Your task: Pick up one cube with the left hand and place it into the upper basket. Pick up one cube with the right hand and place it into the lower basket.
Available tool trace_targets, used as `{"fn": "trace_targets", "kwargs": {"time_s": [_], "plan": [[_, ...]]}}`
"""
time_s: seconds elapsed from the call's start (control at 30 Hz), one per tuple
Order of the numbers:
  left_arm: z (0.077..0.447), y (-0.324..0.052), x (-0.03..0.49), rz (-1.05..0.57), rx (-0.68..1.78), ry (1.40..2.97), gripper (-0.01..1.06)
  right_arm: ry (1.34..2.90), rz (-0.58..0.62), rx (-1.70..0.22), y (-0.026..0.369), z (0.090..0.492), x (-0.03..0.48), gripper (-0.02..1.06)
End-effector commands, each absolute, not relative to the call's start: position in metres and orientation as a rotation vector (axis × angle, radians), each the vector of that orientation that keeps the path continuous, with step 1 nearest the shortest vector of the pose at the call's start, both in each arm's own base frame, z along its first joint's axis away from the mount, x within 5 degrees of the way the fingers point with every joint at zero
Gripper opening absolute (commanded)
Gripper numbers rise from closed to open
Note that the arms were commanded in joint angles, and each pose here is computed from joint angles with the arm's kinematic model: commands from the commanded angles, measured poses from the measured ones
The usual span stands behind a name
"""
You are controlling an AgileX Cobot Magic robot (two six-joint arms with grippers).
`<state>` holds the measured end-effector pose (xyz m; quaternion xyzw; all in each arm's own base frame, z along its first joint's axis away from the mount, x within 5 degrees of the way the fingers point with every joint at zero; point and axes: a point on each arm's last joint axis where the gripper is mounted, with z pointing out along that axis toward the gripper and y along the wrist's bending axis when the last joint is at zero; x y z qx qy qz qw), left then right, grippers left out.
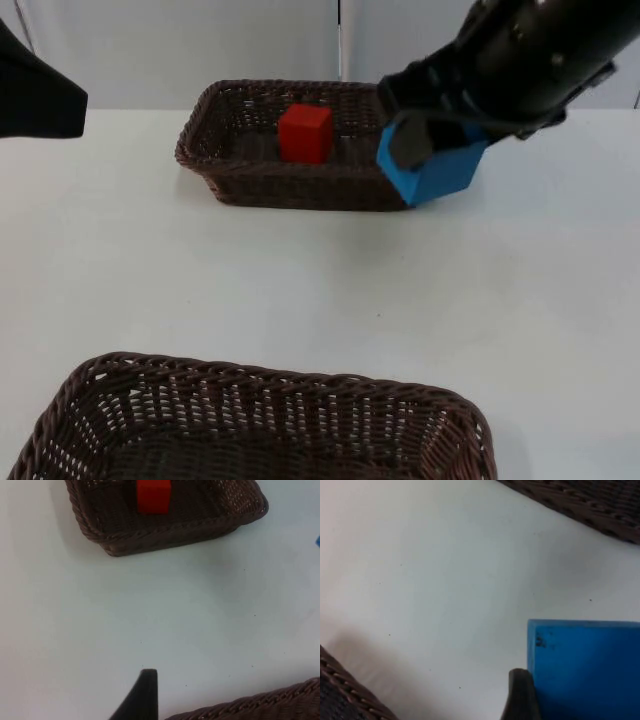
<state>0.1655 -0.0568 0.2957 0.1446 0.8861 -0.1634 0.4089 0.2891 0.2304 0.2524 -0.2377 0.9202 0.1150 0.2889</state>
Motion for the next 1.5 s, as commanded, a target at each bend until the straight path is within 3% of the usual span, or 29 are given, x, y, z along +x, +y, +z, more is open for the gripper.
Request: {"fn": "trace_targets", "kwargs": {"time_s": [0.0,0.57,0.83,1.47], "plan": [[0.295,-0.056,0.164,-0.407,0.359,2.229,0.96,2.425,0.315,-0.655,0.231,0.265,0.283,0.00],[0.295,-0.056,0.164,-0.405,0.361,2.229,0.96,2.327,0.330,-0.978,0.278,0.272,0.228,0.00],[0.295,-0.056,0.164,-0.406,0.362,2.232,0.96,2.306,0.351,-1.169,0.299,0.253,0.184,0.00],[0.295,-0.056,0.165,-0.400,0.366,2.228,0.96,2.278,0.391,-1.277,0.295,0.205,0.151,0.00]]}}
